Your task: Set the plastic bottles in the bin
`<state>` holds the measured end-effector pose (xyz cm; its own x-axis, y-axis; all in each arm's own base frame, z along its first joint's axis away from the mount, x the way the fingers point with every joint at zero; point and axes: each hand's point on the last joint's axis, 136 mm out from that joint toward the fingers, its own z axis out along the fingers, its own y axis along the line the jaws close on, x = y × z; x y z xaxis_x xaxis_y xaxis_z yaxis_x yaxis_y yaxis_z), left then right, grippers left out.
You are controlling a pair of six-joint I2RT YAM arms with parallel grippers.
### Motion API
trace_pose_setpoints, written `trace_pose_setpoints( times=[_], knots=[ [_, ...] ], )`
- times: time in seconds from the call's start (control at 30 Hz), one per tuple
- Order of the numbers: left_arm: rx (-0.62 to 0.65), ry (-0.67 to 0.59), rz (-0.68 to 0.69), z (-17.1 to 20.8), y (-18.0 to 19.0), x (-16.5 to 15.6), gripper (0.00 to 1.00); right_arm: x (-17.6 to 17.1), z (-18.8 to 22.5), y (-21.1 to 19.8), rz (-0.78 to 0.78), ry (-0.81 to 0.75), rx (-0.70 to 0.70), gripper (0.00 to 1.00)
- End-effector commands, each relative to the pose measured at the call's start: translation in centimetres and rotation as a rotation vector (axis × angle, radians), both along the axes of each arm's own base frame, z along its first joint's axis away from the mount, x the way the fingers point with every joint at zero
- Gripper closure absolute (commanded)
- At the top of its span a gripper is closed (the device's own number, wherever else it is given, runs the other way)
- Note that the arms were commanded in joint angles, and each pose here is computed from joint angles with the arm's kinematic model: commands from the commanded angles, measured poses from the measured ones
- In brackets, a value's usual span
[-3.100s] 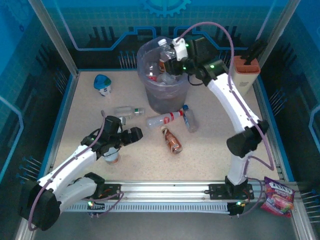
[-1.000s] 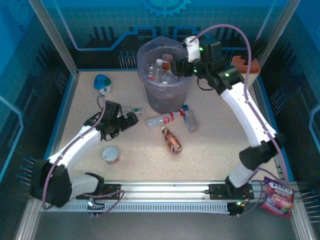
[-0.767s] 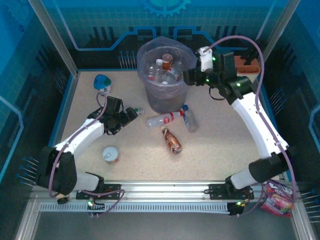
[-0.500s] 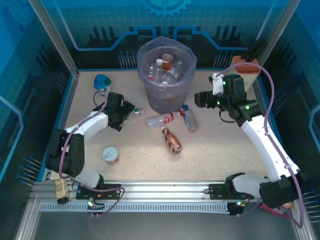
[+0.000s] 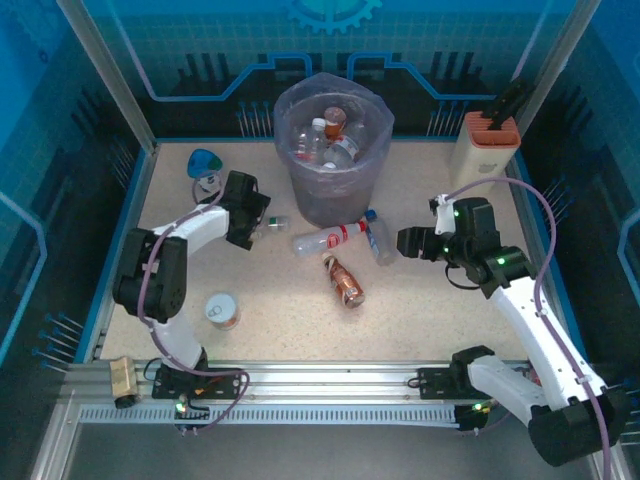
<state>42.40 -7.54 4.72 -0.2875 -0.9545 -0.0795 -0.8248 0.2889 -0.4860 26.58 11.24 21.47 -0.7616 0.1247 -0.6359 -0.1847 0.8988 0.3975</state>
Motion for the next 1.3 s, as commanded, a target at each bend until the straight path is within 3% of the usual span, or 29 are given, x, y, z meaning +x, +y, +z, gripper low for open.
trace_pose_setpoints(
  times=[0.0, 0.33, 0.53, 0.7, 1.03, 1.27],
  knots=[
    [-0.037, -0.006, 0.050, -0.4, -0.1, 1.1, 0.01, -0.4, 0.0, 0.2, -0.007, 0.016, 0.039, 0.23],
    [-0.079, 0.028, 0.096, -2.8, -0.4, 1.1, 0.12, -0.8, -0.5, -0.3, -0.017, 0.026, 0.021, 0.23],
    [-0.085, 0.029, 0.113, -2.8, -0.3, 0.8, 0.26, -0.8, -0.5, -0.3, -0.020, 0.026, 0.017, 0.23],
    [-0.082, 0.013, 0.111, -2.2, -0.3, 1.0, 0.28, -0.7, -0.5, -0.3, -0.019, 0.026, 0.020, 0.23],
    [-0.035, -0.068, 0.094, 1.3, 0.4, 1.6, 0.36, -1.0, -1.2, 0.0, -0.008, 0.031, 0.038, 0.23],
    [0.030, -0.167, 0.099, 6.1, 1.8, 1.3, 0.40, -0.9, -0.7, 0.5, -0.003, 0.013, 0.079, 0.23]
  ],
)
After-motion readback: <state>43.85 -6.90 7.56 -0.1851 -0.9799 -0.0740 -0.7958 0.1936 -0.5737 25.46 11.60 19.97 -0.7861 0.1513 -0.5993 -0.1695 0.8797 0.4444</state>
